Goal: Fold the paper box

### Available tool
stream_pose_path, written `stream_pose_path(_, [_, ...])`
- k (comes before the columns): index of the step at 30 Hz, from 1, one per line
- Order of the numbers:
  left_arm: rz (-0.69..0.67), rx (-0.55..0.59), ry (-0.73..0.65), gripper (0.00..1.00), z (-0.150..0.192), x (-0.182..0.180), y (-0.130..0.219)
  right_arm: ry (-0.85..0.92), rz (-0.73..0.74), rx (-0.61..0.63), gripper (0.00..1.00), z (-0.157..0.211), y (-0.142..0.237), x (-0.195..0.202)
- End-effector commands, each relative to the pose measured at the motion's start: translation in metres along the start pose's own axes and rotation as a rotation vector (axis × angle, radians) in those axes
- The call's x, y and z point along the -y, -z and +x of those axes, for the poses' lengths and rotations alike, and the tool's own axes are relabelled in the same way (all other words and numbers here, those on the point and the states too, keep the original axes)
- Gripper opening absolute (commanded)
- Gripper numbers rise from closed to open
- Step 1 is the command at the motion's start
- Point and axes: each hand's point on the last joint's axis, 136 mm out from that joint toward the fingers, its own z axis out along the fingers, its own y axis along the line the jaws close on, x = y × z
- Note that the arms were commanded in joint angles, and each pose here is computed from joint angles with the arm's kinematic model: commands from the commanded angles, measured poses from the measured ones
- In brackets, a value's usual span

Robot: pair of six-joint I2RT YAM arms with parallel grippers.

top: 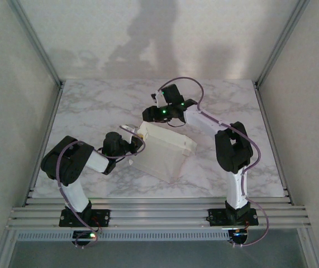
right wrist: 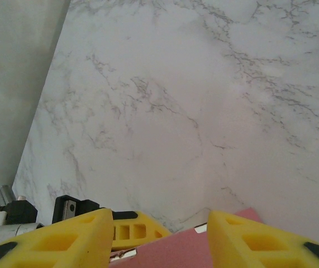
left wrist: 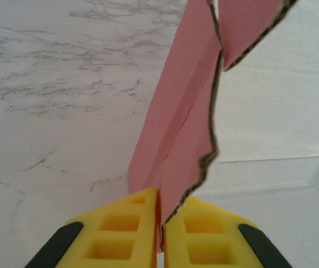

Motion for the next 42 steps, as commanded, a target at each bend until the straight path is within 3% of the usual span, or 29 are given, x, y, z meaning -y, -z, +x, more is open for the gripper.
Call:
stream_pose_path(1, [-0.004,-0.131,0.032,0.11,0.040,0.000,0.002,0.009,-0.011,-0.011,0.48,0.008,-0.007,-0.005])
stream_pose_path(22, [0.000,-0.132,0.036,0.11,0.040,0.001,0.002,0.003,0.026,0.051,0.48,0.025,-0.027,0.004])
stream_pose_path(31, [0.005,-0.124,0.032,0.11,0.036,0.002,0.003,-0.022,0.017,0.094,0.38,0.029,-0.022,0.007])
stream_pose_path(42, [0.010,-0.100,0.037,0.13,0.019,0.005,0.004,-0.025,0.005,0.115,0.33,0.043,-0.013,0.009])
